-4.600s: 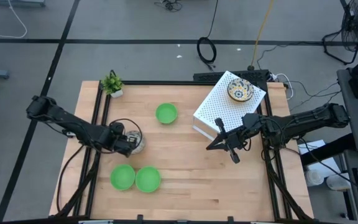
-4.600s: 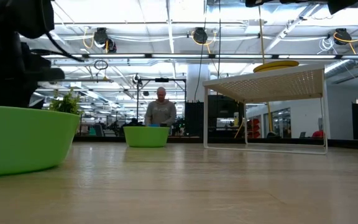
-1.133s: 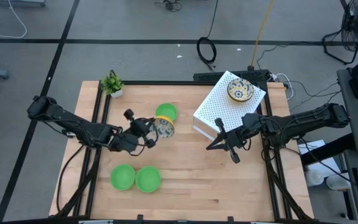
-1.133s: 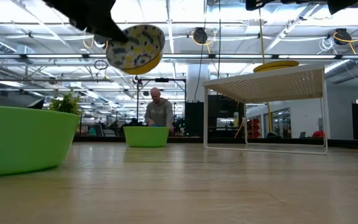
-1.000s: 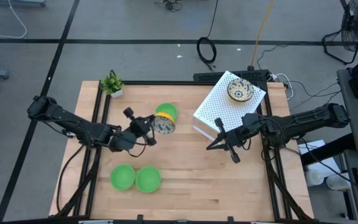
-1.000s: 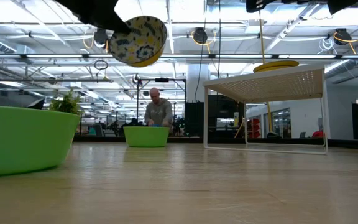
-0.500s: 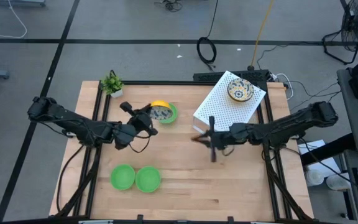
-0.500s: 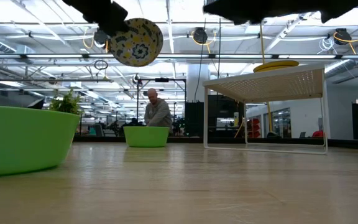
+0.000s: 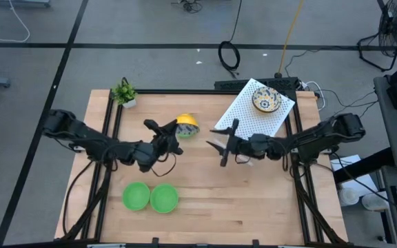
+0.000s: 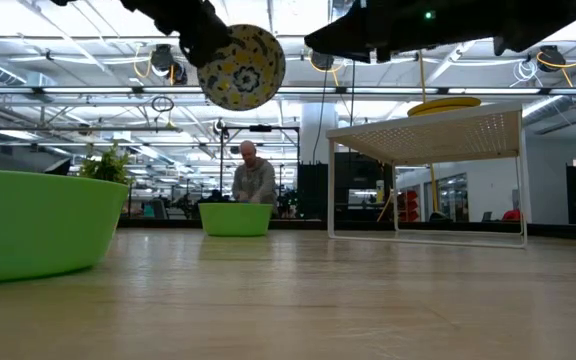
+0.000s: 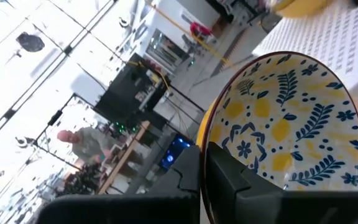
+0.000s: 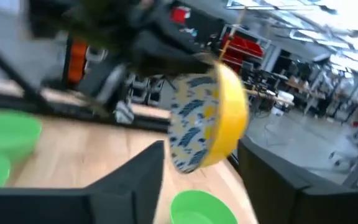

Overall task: Pick & Place Mini bowls
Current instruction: Stack the right yellow patterned bowl on top of the other yellow patterned bowls on the shelf, then put the top green bowl on the shelf

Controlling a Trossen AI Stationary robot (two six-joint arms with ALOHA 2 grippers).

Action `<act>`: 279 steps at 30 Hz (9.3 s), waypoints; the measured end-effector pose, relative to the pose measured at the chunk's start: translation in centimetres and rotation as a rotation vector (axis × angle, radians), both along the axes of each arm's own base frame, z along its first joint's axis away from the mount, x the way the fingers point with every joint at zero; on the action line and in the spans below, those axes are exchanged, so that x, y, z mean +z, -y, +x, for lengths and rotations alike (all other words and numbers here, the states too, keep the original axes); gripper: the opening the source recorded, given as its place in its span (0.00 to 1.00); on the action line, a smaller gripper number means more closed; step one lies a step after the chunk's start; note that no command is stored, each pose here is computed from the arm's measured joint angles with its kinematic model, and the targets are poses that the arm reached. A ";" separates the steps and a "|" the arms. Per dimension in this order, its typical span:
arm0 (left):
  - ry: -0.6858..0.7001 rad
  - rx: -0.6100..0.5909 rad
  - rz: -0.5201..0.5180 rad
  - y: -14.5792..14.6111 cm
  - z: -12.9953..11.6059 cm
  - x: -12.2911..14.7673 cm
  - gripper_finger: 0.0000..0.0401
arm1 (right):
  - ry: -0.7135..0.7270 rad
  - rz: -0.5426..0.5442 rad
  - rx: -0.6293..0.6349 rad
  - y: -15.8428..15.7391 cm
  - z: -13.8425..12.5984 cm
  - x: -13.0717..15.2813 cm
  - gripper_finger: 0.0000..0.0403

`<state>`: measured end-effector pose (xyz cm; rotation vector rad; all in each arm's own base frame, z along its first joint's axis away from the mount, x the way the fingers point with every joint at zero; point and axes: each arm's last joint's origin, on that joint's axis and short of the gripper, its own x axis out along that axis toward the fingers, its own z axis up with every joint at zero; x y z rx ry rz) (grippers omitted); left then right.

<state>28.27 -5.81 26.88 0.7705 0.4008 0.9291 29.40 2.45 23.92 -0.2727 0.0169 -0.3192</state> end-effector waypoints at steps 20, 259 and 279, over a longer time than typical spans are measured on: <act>0.030 -0.040 0.021 0.5 0.0 0.8 0.02 | 0.076 0.133 0.015 2.3 2.9 -1.2 0.58; 0.264 -0.316 -0.281 3.8 -0.3 -0.3 0.18 | -1.068 0.718 -0.483 18.4 -11.2 10.5 0.00; 0.226 -0.145 -0.851 -5.9 -0.5 -2.3 0.18 | -0.436 0.300 -0.232 12.9 -9.7 21.8 0.01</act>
